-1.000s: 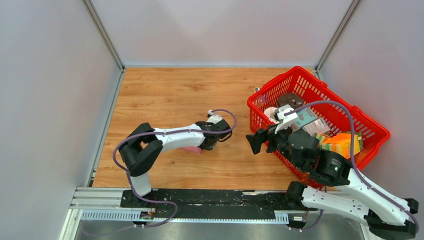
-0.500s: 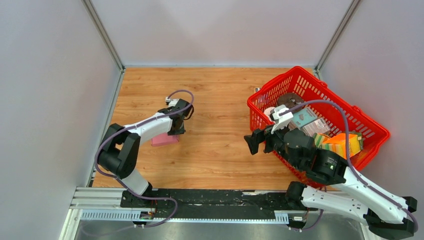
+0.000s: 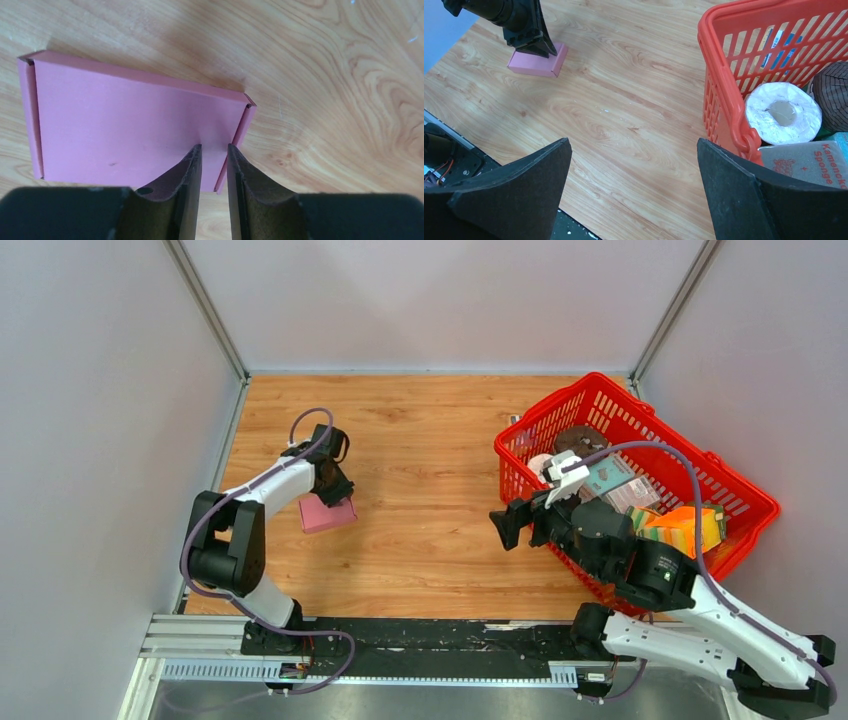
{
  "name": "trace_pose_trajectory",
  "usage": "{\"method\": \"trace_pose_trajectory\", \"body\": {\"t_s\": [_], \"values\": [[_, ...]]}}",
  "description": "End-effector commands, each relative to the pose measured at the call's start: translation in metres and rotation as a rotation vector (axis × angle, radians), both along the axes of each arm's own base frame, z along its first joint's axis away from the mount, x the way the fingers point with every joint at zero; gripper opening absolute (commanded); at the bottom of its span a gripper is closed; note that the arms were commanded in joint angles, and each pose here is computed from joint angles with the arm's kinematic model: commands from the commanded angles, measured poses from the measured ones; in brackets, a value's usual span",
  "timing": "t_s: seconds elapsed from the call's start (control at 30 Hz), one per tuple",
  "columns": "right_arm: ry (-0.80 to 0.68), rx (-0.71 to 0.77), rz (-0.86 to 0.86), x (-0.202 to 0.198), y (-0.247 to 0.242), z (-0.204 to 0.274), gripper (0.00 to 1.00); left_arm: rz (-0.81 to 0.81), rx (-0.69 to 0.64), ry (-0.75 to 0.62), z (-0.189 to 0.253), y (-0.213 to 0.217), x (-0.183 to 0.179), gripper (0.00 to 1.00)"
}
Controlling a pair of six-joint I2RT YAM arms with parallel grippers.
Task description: Fold the paper box
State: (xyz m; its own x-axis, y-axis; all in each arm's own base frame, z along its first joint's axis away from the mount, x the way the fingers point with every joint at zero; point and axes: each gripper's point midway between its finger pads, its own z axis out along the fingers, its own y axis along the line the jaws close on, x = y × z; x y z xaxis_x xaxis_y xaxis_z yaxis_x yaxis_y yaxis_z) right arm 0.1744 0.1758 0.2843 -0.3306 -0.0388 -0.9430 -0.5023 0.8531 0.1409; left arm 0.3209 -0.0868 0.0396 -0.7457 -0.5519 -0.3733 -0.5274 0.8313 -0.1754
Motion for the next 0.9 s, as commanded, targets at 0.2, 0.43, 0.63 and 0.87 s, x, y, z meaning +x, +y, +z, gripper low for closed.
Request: {"method": "trace_pose_trajectory", "body": {"t_s": [0.2,0.43,0.63,0.87], "values": [[-0.034,0.039,-0.002,0.001,0.000,0.015,1.00,0.104,0.226,-0.059,0.048,0.059,0.003,0.34],[-0.035,0.041,0.000,0.003,0.003,0.015,1.00,-0.398,0.030,-0.081,0.070,-0.043,0.017,0.41],[-0.029,0.053,0.003,0.001,0.004,0.017,1.00,-0.454,-0.140,-0.049,0.029,-0.111,0.025,0.26],[-0.036,0.059,-0.012,-0.001,-0.005,0.022,1.00,-0.156,-0.194,0.003,-0.003,-0.063,0.031,0.04]]}}
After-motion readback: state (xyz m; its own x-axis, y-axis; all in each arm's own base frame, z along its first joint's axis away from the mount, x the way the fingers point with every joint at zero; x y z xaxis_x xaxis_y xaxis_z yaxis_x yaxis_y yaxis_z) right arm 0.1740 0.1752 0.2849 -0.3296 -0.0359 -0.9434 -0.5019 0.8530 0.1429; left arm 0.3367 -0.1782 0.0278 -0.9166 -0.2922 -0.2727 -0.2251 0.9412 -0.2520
